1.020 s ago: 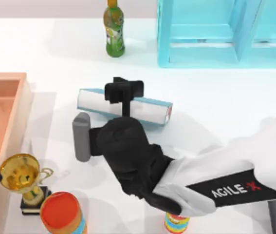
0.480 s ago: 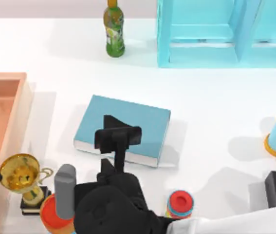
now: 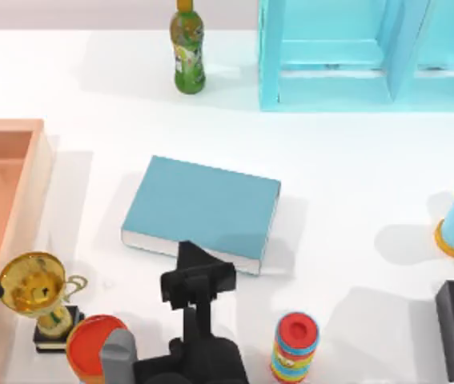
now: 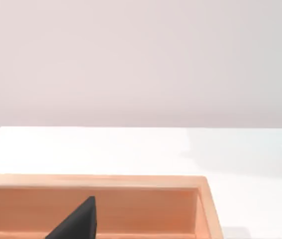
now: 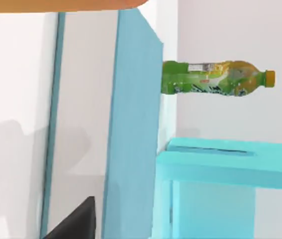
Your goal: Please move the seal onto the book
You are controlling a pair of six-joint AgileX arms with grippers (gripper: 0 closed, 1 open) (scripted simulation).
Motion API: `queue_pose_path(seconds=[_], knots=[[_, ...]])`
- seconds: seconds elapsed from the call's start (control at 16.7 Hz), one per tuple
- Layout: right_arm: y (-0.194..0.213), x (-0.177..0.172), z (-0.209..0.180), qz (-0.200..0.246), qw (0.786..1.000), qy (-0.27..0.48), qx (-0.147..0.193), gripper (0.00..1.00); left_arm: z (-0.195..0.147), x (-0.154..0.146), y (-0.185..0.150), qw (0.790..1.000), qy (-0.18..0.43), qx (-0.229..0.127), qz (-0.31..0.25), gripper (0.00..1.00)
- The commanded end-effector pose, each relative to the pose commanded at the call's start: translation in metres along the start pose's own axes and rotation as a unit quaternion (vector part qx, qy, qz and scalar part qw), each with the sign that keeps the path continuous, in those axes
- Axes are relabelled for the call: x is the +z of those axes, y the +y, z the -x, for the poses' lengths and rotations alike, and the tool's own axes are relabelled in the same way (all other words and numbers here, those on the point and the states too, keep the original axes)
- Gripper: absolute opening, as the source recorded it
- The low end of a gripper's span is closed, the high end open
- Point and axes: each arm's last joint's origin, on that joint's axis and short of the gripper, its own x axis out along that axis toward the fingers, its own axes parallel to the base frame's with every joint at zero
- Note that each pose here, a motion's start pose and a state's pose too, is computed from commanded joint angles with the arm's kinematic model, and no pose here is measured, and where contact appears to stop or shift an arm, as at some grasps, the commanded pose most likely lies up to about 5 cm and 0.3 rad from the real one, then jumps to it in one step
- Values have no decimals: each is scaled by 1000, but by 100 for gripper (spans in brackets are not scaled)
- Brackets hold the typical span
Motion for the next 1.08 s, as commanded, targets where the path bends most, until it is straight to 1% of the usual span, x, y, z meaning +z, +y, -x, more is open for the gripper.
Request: queue_pose_path(seconds=[0.24,0.3,0.42,0.6,0.78,0.96,1.08], knots=[[-4,-1,-1,-8,1000,-1,0,100,0,0,0,1000,0,0,0,100],[-9,-3,0,-17,1000,-4,0,100,0,0,0,1000,0,0,0,100],[-25,-12,-2,-51,999,-7,1,100,0,0,0,1000,0,0,0,100],[-57,-43,-9,-125,992,0,2,100,0,0,0,1000,0,0,0,100],[-88,-95,-17,-212,977,19,4,100,0,0,0,1000,0,0,0,100],[-105,-157,-15,-305,951,44,3,100,0,0,0,1000,0,0,0,100],[-108,-197,-7,-369,928,59,0,100,0,0,0,1000,0,0,0,100]])
